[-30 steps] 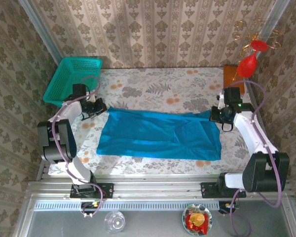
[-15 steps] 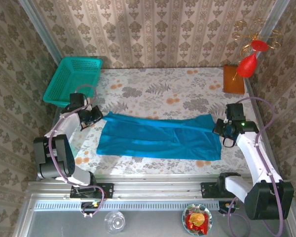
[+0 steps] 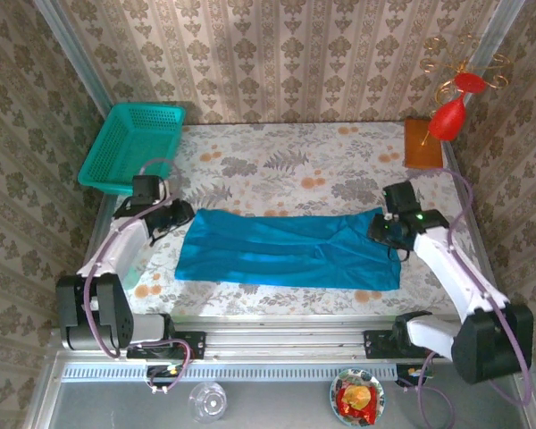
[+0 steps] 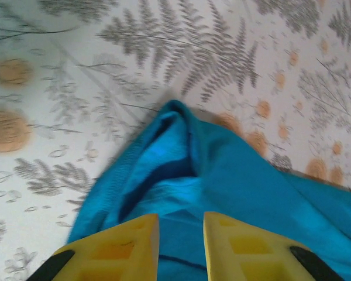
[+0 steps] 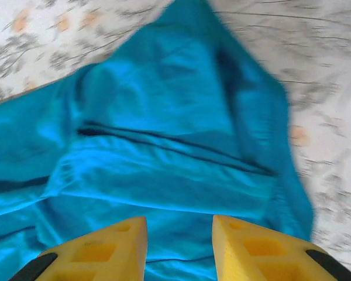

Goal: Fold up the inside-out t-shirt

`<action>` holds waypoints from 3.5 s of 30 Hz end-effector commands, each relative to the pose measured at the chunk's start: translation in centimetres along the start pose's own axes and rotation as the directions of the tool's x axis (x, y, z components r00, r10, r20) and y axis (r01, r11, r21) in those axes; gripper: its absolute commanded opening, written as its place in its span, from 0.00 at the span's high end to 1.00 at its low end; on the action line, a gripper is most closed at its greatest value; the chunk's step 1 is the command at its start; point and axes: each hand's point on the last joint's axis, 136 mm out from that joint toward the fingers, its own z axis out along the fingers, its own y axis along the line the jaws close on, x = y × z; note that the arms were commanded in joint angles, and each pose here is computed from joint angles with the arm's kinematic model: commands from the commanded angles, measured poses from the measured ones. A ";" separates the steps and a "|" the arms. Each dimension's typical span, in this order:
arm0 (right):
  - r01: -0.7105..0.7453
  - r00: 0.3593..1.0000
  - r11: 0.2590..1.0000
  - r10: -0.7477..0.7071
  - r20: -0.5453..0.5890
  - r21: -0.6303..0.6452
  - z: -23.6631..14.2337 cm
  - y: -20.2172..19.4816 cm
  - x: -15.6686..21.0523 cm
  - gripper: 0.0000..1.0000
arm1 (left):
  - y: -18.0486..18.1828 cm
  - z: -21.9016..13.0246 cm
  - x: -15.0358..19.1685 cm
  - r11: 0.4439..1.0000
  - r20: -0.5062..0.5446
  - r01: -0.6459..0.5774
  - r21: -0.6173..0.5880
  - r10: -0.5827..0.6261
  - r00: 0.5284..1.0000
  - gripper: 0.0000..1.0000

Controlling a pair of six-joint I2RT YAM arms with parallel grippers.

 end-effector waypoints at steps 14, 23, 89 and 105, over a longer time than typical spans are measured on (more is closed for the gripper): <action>0.140 0.982 0.990 -0.138 -0.131 0.010 3.9 4.0 0.5 0.61 | -0.1 4.2 1.6 0.854 -0.370 -0.470 -0.225 0.372 0.851 0.60; 0.139 0.980 0.990 -0.135 -0.148 0.017 4.3 3.7 1.0 0.56 | 2.8 6.7 1.5 0.763 -0.496 -0.569 -0.306 0.383 0.779 0.57; -0.144 0.971 0.990 0.140 -0.191 -0.005 4.4 -1.1 1.1 0.58 | 3.8 3.5 3.6 0.984 -0.247 -0.145 -0.101 0.116 0.962 0.63; -0.141 0.972 0.990 0.137 -0.191 -0.003 4.4 -1.1 1.0 0.57 | 3.3 4.8 3.8 0.964 -0.247 -0.240 -0.111 0.207 0.947 0.58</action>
